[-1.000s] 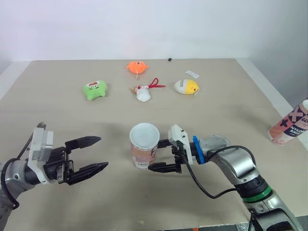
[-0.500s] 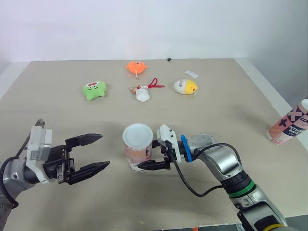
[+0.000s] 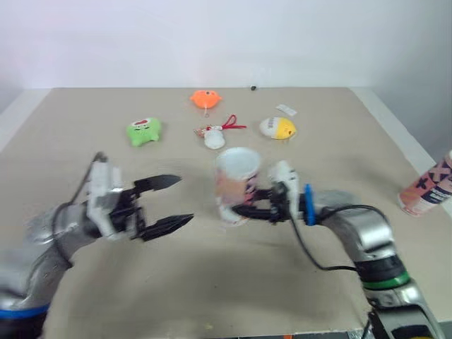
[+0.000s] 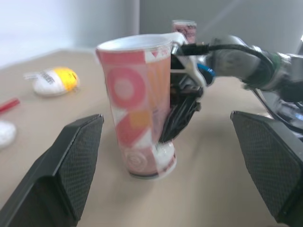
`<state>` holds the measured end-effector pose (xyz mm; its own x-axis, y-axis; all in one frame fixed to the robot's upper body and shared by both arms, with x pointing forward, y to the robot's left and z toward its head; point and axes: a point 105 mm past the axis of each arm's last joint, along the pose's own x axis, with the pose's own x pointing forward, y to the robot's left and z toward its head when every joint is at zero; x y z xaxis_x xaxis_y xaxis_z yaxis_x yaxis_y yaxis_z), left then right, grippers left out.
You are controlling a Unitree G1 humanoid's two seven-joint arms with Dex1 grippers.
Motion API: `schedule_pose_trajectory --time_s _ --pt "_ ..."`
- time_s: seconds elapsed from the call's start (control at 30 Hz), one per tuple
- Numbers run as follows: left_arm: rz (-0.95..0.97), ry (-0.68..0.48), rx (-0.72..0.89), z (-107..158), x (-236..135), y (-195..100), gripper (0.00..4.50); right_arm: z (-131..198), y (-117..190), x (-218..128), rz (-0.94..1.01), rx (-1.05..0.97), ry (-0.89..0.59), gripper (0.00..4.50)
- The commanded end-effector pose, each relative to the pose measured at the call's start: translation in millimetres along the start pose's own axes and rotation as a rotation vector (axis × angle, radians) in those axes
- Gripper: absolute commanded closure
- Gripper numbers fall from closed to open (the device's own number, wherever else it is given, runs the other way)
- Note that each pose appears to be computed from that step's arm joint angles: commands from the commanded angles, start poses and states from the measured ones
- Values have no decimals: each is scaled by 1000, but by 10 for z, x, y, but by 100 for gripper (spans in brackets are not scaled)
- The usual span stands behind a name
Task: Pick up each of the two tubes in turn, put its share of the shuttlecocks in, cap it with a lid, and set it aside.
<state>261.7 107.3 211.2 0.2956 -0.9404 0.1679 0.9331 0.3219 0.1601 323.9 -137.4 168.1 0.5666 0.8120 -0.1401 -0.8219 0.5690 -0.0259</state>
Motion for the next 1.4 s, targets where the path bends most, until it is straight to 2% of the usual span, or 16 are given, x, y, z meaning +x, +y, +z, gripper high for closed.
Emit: schedule_pose_trajectory --time_s 0.03,0.27,0.47,0.7,0.93,0.97,1.0,1.07,1.1,1.4 --pt "-8 -21 33 -31 209 71 0 107 -334 -368 -297 -7 -85 241" --pt "-71 -75 65 -19 673 268 0 -315 -697 -967 -841 36 -44 241" --pt "-182 -100 69 18 940 230 0 -578 -831 -1441 -1139 115 -101 241" --pt "-185 -52 52 -69 909 259 0 -792 -895 -1604 -1287 148 -115 241" --pt "-167 -36 55 -108 845 252 0 -1046 -859 -1406 -1218 229 -73 241" --pt "-163 -37 56 -106 844 255 0 -1049 -836 -1366 -1188 235 -75 153" --pt "-157 -37 57 -106 842 261 0 -1055 -814 -1328 -1160 241 -73 120" --pt "-149 -38 58 -107 836 267 0 -1069 -782 -1276 -1119 244 -57 19" --pt "-147 -37 57 -108 831 266 0 -1093 -775 -1269 -1110 250 -41 8" --pt "-143 -35 40 -125 799 261 0 -1178 -731 -1356 -1075 282 0 8"
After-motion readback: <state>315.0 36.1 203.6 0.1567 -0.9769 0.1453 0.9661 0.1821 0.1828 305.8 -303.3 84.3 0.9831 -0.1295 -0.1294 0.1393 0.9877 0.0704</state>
